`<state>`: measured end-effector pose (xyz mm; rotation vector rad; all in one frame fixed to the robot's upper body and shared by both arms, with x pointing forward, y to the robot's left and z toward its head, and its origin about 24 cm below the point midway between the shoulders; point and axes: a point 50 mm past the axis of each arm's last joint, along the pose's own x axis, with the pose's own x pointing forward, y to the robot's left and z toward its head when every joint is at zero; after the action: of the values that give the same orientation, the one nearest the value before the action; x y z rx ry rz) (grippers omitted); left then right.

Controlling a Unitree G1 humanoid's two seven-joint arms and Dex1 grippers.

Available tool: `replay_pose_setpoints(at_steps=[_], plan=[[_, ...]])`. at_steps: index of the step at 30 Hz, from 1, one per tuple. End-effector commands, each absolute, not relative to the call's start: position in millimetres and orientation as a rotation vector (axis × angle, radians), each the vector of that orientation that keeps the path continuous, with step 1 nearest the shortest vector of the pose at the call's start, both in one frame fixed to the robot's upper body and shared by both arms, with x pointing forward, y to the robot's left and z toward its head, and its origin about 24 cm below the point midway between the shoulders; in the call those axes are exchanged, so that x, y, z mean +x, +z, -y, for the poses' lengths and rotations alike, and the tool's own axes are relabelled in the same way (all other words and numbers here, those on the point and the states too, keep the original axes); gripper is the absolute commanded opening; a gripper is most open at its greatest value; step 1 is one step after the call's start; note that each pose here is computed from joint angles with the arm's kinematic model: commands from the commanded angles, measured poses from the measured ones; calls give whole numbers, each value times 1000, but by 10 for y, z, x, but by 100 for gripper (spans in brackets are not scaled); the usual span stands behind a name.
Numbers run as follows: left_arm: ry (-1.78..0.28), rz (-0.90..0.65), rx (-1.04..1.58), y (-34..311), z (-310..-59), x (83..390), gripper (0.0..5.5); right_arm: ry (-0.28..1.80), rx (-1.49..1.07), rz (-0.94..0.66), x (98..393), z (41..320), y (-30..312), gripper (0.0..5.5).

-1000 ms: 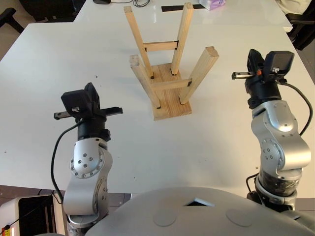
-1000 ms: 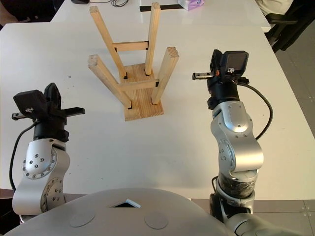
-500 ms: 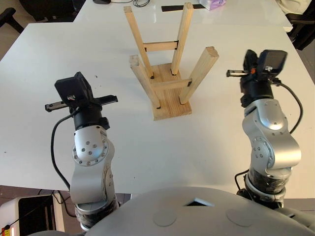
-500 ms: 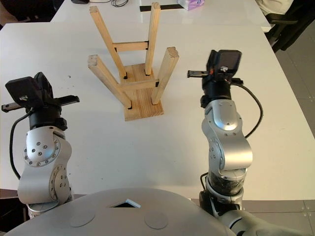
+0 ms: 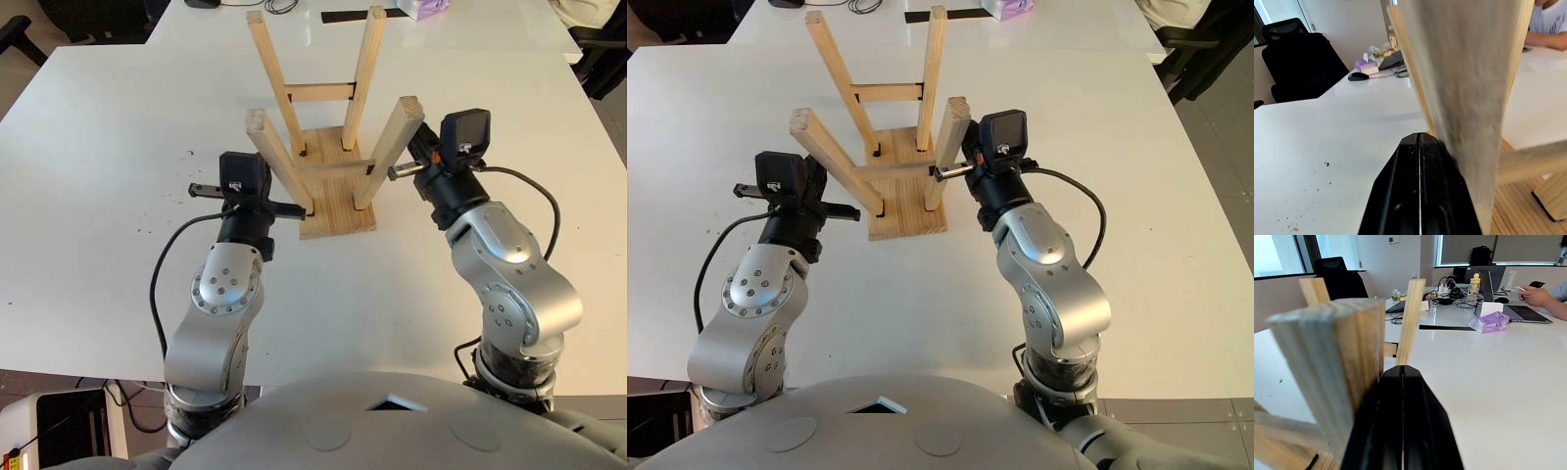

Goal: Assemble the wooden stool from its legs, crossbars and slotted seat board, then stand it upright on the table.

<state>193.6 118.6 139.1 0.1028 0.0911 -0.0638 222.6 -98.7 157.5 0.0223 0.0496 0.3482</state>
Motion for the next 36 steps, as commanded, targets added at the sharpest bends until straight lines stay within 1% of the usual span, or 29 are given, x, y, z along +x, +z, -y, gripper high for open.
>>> replay_pose_setpoints(at_steps=[1,2,3,5,6,9,11,12,13,15,17,19,23,27,29,32,34,36], plan=[[-174,-104,45,1358,-1038,1929,1,479,38,-49,2213,790,1592,0],[-98,-97,37,1368,-1130,1930,1,362,22,-39,2279,928,1590,0],[-16,-96,33,1365,-1249,1920,1,223,-26,-31,2333,1124,1574,0],[64,-92,46,1358,-1413,1881,1,68,-90,-23,2359,1391,1557,0],[90,-91,34,1357,-1479,1865,1,42,-101,-14,2359,1456,1568,0],[142,-90,-116,1372,-1634,1900,1,80,-39,43,2376,1454,1684,0],[140,-7,-184,1529,-1739,2001,1,126,53,106,2441,1421,1860,0],[126,63,-204,1670,-1787,2067,1,172,118,139,2493,1378,1976,0],[78,151,-247,1859,-1788,2152,1,233,166,185,2538,1324,2120,0],[-109,300,-297,2266,-1627,2304,1,357,239,258,2591,1209,2384,0],[-269,355,-319,2517,-1432,2354,1,427,224,289,2632,1128,2541,0],[-382,372,-311,2651,-1271,2342,1,485,221,306,2649,1054,2646,0],[-471,318,-290,2677,-1167,2371,1,567,197,291,2667,968,2634,0],[-420,220,-285,2586,-1144,2510,1,595,185,270,2730,871,2557,0],[-397,195,-274,2552,-1148,2565,1,601,178,270,2771,818,2537,0],[-385,193,-262,2544,-1169,2613,1,604,181,317,2781,812,2610,0],[-385,227,-271,2594,-1210,2606,1,614,207,389,2745,839,2738,0],[-405,275,-275,2684,-1214,2554,1,603,225,421,2731,879,2787,0]])
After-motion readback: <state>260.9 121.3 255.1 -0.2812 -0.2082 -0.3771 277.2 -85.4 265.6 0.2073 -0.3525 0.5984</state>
